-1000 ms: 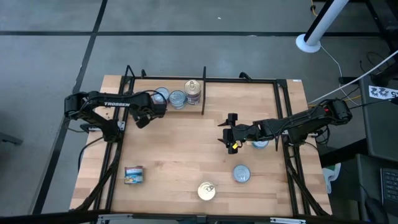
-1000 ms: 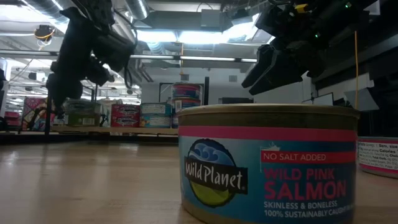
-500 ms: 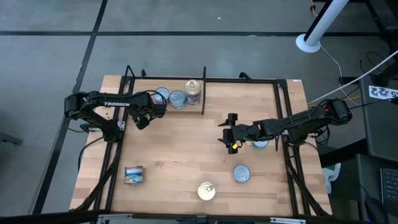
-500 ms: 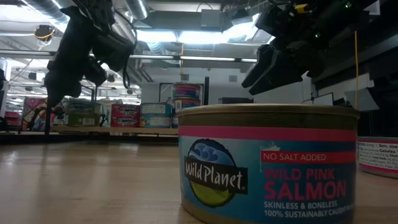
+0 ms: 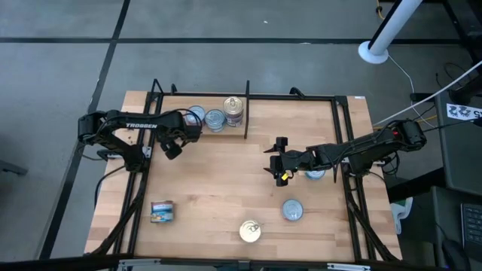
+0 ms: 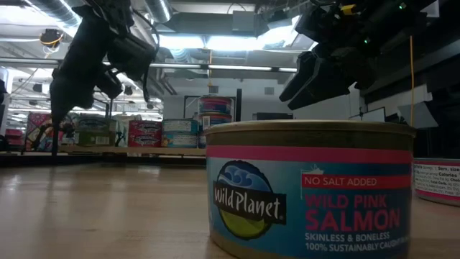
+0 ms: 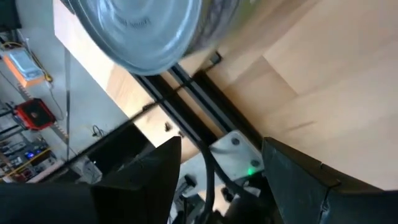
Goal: Stack canned seafood by type on shelf
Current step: Stack the yellow blue tuna can on top of the yellow blue tuna can on the shelf
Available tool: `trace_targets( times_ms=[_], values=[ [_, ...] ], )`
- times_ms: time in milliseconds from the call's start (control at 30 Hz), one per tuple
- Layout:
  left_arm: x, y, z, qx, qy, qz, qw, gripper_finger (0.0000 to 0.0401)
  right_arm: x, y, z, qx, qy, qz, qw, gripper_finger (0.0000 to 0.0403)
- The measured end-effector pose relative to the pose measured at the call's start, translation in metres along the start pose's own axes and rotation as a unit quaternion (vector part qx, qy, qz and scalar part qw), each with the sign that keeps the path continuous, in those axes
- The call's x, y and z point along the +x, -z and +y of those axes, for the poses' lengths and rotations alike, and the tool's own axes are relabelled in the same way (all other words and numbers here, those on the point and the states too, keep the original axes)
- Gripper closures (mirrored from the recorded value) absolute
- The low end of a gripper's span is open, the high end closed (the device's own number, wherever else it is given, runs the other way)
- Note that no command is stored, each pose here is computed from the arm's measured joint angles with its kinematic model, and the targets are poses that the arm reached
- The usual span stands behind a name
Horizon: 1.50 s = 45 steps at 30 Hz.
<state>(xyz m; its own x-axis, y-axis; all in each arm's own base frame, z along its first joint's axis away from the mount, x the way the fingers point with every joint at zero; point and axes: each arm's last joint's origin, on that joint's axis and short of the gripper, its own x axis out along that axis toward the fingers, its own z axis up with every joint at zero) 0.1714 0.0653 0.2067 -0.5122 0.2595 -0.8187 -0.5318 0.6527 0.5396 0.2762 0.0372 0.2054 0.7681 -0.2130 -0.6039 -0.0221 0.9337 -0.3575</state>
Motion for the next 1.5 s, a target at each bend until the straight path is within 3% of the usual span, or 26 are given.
trace_targets(
  times_ms=[433, 833, 1033, 1200, 1500],
  values=[
    [-0.001, 0.006, -0.002, -0.012, 0.057, 0.062, 0.996, 0.0181, 0.000, 0.000, 0.000, 0.000, 0.000, 0.000, 1.000, 0.0095],
    [-0.024, 0.023, -0.010, -0.047, 0.082, -0.013, 0.995, 0.0181, 0.000, 0.002, 0.000, -0.003, -0.002, 0.008, 1.000, 0.0095],
    [-0.062, 0.030, -0.015, -0.084, 0.135, -0.088, 0.983, 0.0181, 0.000, 0.002, 0.000, -0.003, -0.002, 0.008, 1.000, 0.0095],
    [-0.087, 0.035, -0.029, -0.060, 0.204, -0.145, 0.966, 0.0181, 0.000, 0.002, 0.000, -0.003, -0.002, 0.008, 1.000, 0.0095],
    [-0.103, 0.063, -0.057, -0.006, 0.292, -0.127, 0.948, 0.0181, 0.000, 0.002, 0.000, -0.003, -0.002, 0.008, 1.000, 0.0095]
  ],
)
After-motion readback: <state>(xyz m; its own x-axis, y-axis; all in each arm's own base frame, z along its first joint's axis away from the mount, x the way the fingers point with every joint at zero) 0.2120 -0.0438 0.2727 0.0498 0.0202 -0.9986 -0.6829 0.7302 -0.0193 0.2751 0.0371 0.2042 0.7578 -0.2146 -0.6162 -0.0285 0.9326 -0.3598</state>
